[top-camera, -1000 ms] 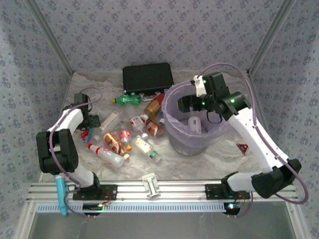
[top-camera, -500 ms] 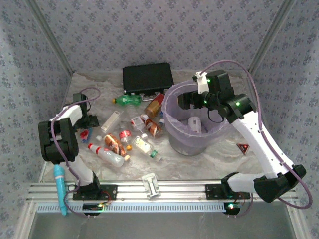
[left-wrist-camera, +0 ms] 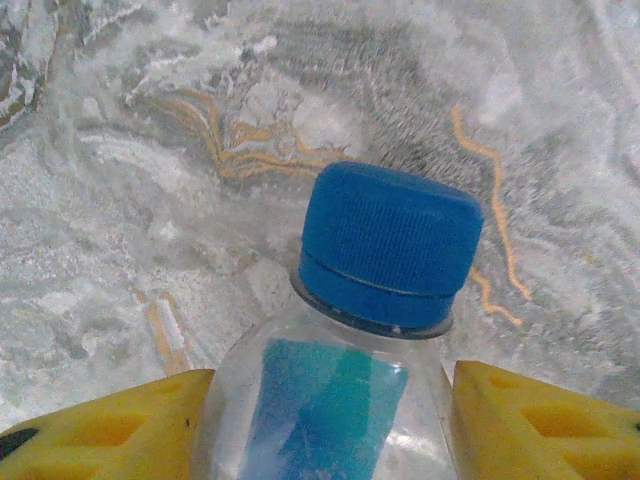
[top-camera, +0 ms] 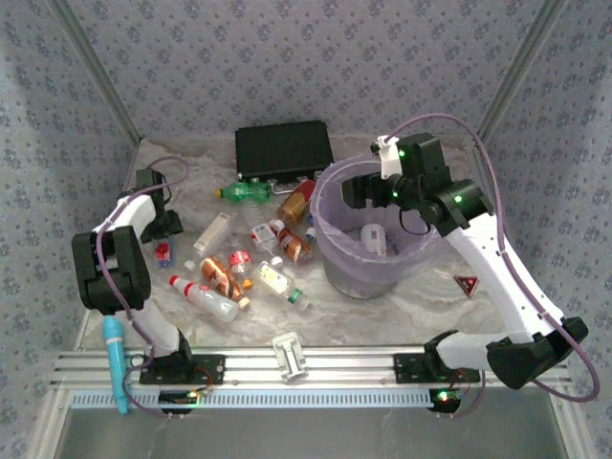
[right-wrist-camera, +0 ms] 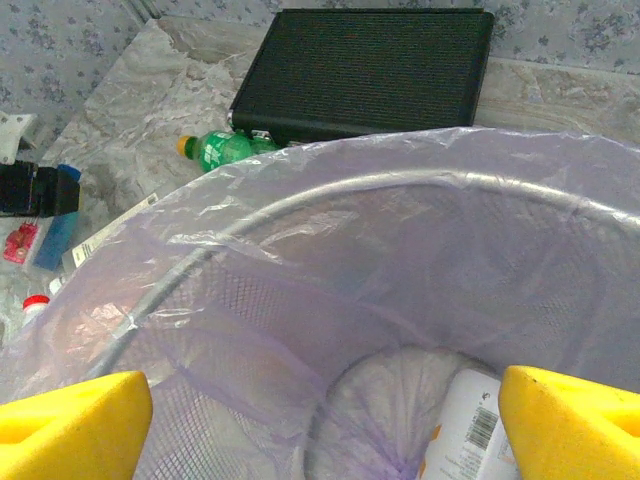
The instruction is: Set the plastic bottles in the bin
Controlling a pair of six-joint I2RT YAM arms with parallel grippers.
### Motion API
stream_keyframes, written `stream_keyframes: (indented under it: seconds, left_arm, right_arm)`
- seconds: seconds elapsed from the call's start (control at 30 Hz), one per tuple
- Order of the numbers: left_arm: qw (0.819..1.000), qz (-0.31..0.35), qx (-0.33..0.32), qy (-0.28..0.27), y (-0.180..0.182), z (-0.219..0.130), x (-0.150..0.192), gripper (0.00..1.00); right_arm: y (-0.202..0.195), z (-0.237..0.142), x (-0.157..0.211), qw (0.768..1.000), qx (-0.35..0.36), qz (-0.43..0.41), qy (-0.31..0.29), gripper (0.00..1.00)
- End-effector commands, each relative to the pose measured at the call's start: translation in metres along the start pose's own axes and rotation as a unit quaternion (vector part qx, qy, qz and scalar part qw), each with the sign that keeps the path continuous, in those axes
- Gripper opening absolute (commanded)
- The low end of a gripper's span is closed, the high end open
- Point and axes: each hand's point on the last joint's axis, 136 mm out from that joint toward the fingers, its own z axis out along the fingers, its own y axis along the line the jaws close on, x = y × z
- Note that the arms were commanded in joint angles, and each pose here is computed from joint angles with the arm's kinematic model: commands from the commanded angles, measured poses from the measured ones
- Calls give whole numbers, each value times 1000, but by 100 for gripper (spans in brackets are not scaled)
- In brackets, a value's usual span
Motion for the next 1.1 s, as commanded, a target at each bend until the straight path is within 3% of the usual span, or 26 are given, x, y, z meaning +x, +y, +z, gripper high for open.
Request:
stream_keyframes:
  seconds: [0.0,0.1,0.23,0.4,0.6,0.8,1.07]
  left_arm:
    - [999,-16,23,-15,-3,-18,-14,60]
    - [996,-33,74,-43,-16,-43,-25,60]
    - [977,-65,180,-91,-41,-91,-41,60]
    - [931,-100,326,-133,-74,-161,-48,60]
    - [869,-115,453,-162,-105,-233,-42,59]
    - [813,-88,551,-167,-158,-301,-27,59]
    - [753,-80,633,-162,-205,-362,-16,59]
  right_arm:
    - [9,-16,-7,1000,-18,-11,-9,91]
    - [18,-18,-7,999,-44,-18,-4,90]
    - [39,-23,-14,994,-101,-33,-7,90]
    - [65,-25,-28,988,-149,-48,-16,89]
    - [103,-15,-42,979,-187,-85,-17,89]
    - [149,3,-52,967,-227,-118,-16,92]
    - [187,46,-55,950,-275,-145,-5,99]
